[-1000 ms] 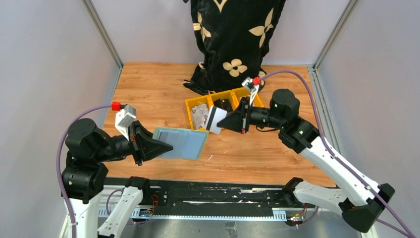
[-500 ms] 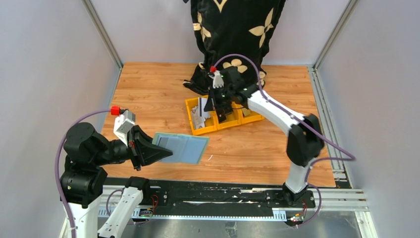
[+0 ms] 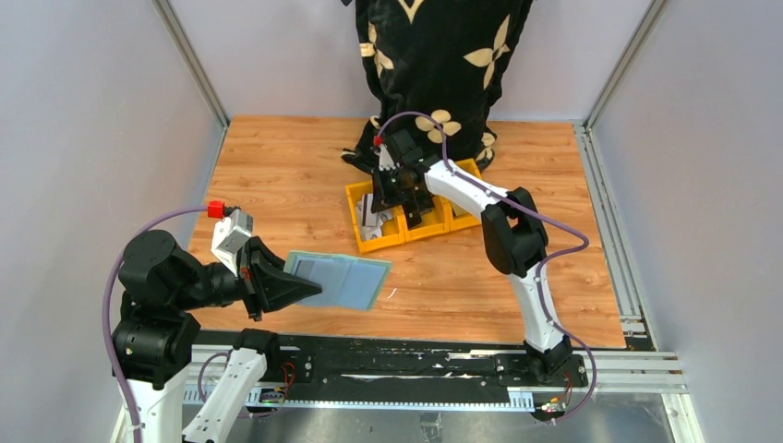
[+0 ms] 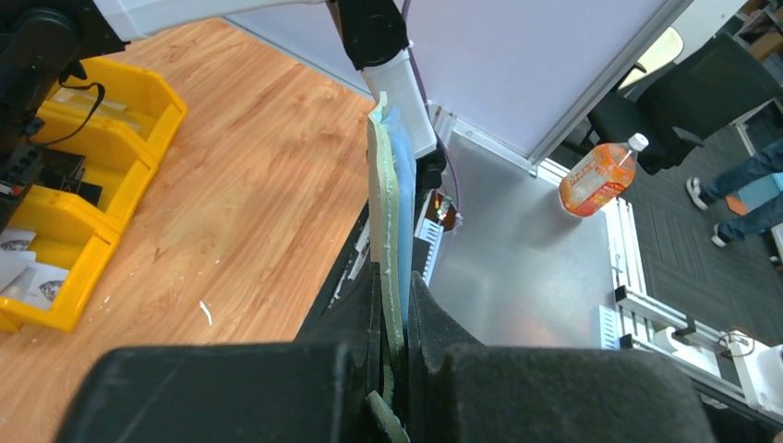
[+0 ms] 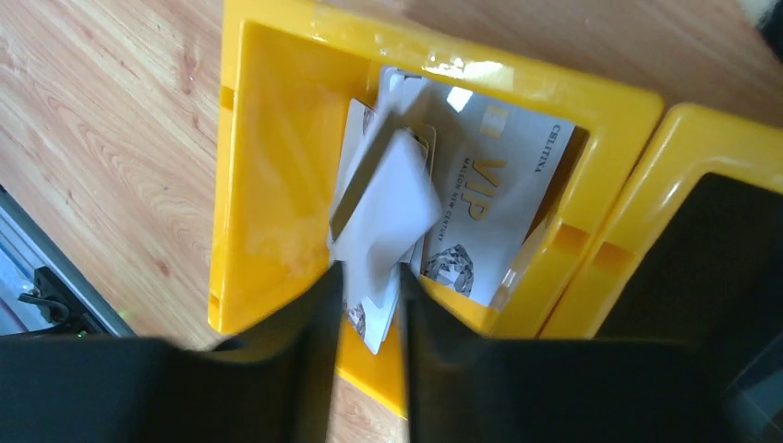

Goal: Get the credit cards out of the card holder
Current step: Place the credit card in the storage box, then remove the credit card from the card holder.

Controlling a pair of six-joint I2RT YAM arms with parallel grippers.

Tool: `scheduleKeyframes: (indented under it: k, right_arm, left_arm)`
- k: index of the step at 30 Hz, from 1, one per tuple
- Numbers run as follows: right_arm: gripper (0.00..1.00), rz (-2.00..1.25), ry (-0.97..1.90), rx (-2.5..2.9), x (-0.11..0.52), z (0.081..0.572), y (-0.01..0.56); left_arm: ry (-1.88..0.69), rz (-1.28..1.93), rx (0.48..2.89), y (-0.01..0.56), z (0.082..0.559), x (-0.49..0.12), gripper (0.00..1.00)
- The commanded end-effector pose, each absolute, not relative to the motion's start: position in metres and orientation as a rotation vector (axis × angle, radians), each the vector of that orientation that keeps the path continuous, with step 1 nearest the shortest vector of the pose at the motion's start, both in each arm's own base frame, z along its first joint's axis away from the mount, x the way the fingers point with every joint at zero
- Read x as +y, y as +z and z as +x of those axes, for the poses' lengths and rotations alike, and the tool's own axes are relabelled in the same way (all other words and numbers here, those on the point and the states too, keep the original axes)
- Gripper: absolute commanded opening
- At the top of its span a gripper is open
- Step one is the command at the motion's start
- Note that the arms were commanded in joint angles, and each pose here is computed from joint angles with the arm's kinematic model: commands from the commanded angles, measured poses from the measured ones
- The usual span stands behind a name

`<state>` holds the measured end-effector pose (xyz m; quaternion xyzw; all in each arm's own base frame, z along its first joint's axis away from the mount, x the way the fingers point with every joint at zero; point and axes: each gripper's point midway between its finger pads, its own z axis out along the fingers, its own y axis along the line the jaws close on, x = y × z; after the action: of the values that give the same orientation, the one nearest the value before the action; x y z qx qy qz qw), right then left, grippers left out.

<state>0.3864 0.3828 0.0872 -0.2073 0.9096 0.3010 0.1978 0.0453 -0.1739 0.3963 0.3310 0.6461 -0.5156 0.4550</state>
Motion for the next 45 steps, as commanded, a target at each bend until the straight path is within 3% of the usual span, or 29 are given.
scheduleKeyframes:
  k: [1,5,9,12,18,23,28,34,41,45]
  right_arm:
    - [0.38,-0.568,0.822,2.488,0.384,0.391,0.120]
    - [0.56,-0.568,0.909,2.342,0.382,0.377,0.188]
    - [0.62,-0.603,1.101,2.129,0.377,0.340,0.270]
    - [0.74,-0.652,1.334,1.903,0.371,0.292,0.333]
    - [0.77,-0.873,1.736,1.507,0.362,0.164,0.409]
    - [0.79,-1.104,1.799,1.415,0.370,0.080,0.415]
    - [0.80,-1.157,1.821,1.425,0.377,0.048,0.400]
    - [0.81,-1.171,1.841,1.409,0.381,0.031,0.401]
    - [0.81,-1.039,1.740,1.511,0.408,0.044,0.401]
    - [0.67,-0.912,1.696,1.575,0.417,0.061,0.400]
  left_arm:
    - [-1.284,0.841,1.579,0.395,0.040,-0.174,0.00]
    - [-1.297,0.853,1.572,0.396,0.036,-0.175,0.00]
    - [-1.309,0.862,1.568,0.397,0.033,-0.175,0.00]
    - [-1.317,0.868,1.566,0.395,0.031,-0.175,0.00]
    - [-1.336,0.870,1.579,0.385,0.029,-0.175,0.00]
    - [-1.350,0.875,1.578,0.386,0.027,-0.176,0.00]
    - [-1.350,0.874,1.577,0.385,0.025,-0.176,0.00]
    - [-1.328,0.873,1.567,0.384,0.025,-0.175,0.00]
    - [-1.318,0.876,1.566,0.381,0.027,-0.175,0.00]
    - [-1.318,0.887,1.553,0.384,0.023,-0.175,0.00]
